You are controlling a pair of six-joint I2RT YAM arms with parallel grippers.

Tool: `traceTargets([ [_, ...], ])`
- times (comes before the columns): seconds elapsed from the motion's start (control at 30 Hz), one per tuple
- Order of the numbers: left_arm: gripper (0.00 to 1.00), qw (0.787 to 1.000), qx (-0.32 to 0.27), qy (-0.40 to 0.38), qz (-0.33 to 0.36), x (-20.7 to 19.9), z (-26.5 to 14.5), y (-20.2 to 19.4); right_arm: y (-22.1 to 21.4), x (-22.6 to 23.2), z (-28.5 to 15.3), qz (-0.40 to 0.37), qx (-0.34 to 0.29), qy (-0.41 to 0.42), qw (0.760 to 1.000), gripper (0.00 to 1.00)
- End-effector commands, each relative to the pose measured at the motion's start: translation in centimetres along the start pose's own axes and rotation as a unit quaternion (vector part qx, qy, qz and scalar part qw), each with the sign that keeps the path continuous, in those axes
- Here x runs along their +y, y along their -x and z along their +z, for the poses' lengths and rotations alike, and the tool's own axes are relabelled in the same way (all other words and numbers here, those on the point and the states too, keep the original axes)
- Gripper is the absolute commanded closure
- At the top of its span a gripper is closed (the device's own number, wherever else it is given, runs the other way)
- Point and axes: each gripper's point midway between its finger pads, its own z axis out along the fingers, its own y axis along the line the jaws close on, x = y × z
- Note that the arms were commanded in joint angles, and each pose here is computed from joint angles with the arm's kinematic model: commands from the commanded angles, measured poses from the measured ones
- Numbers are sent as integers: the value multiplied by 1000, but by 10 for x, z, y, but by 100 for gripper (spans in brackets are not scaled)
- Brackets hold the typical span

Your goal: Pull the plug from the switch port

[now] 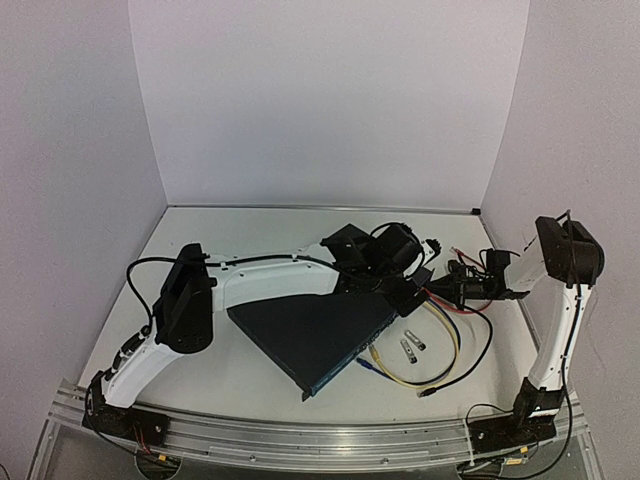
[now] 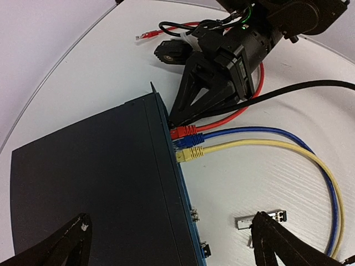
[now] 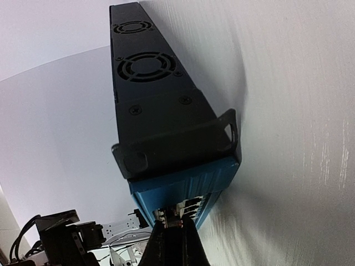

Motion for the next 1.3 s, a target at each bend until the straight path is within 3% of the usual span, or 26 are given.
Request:
traceTargets([
  [0.0,0,999,-12,-28,-33,19,7,10,-13,-54,5,109,-7,-46,993,100],
  [0.3,0,1000,11,11,-20,17,55,-27,-15,-54,11,106,-3,-45,993,100],
  [0.63,0,1000,5,19,-17,17,73,-37,-33,-55,44,100,40,-58,993,100],
  [0.97,1,990,42,90,-97,78,86,-73,-52,-57,64,93,70,-69,991,100],
  [1.27,16,984,84,125,-95,100,94,-110,-50,-60,55,102,54,-75,990,100],
])
